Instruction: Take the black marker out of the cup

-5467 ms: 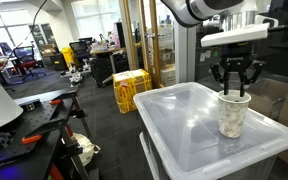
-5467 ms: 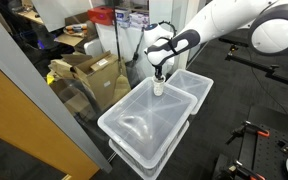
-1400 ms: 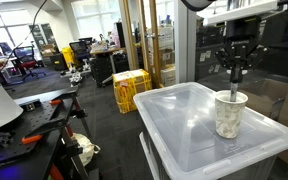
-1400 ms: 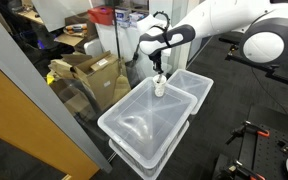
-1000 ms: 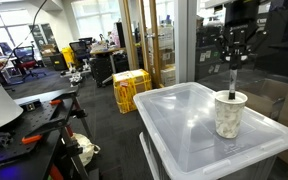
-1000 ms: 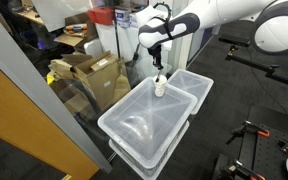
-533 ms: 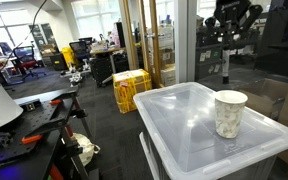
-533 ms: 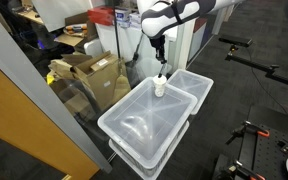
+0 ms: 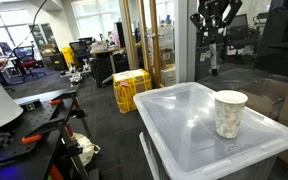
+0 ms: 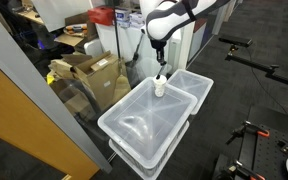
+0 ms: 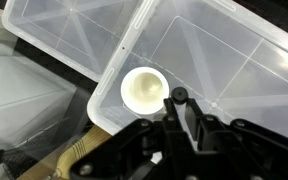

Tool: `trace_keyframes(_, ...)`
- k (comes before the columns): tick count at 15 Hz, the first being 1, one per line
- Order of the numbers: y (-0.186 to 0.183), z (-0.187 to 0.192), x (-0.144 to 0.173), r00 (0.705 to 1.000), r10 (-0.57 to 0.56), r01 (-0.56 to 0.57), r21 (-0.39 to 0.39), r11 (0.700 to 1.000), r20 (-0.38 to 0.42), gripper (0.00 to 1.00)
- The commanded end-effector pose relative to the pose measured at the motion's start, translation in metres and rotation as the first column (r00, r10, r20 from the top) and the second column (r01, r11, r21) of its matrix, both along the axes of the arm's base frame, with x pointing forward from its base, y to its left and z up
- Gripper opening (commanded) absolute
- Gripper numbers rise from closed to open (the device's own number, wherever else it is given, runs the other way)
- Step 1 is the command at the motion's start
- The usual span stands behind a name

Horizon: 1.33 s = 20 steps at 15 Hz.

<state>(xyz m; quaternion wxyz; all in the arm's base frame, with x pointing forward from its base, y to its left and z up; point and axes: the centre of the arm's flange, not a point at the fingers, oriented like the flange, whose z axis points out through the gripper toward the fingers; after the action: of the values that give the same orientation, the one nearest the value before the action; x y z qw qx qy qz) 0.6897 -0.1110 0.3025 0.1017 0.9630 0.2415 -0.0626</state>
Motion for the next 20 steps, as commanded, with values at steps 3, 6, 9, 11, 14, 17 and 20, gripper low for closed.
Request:
trace_keyframes(3,0.032,-0.019,-0.034,0.995,0.081,-0.081,0.001,0.997,0.057,0.04)
trace_keyframes(6,0.049,-0.033,-0.039,0.989,0.128,-0.13,0.019,0.991,0.07,0.04)
trace_keyframes(9,0.066,-0.047,-0.041,0.983,0.169,-0.172,0.043,0.984,0.077,0.04)
trace_keyframes(11,0.078,-0.054,-0.044,0.977,0.196,-0.201,0.06,0.978,0.079,0.04)
trace_keyframes(14,0.095,-0.065,-0.045,0.966,0.245,-0.252,0.085,0.964,0.084,0.04)
trace_keyframes(17,0.107,-0.073,-0.044,0.954,0.29,-0.297,0.108,0.949,0.072,0.04)
trace_keyframes(20,0.117,-0.082,-0.042,0.938,0.342,-0.347,0.131,0.929,0.06,0.04)
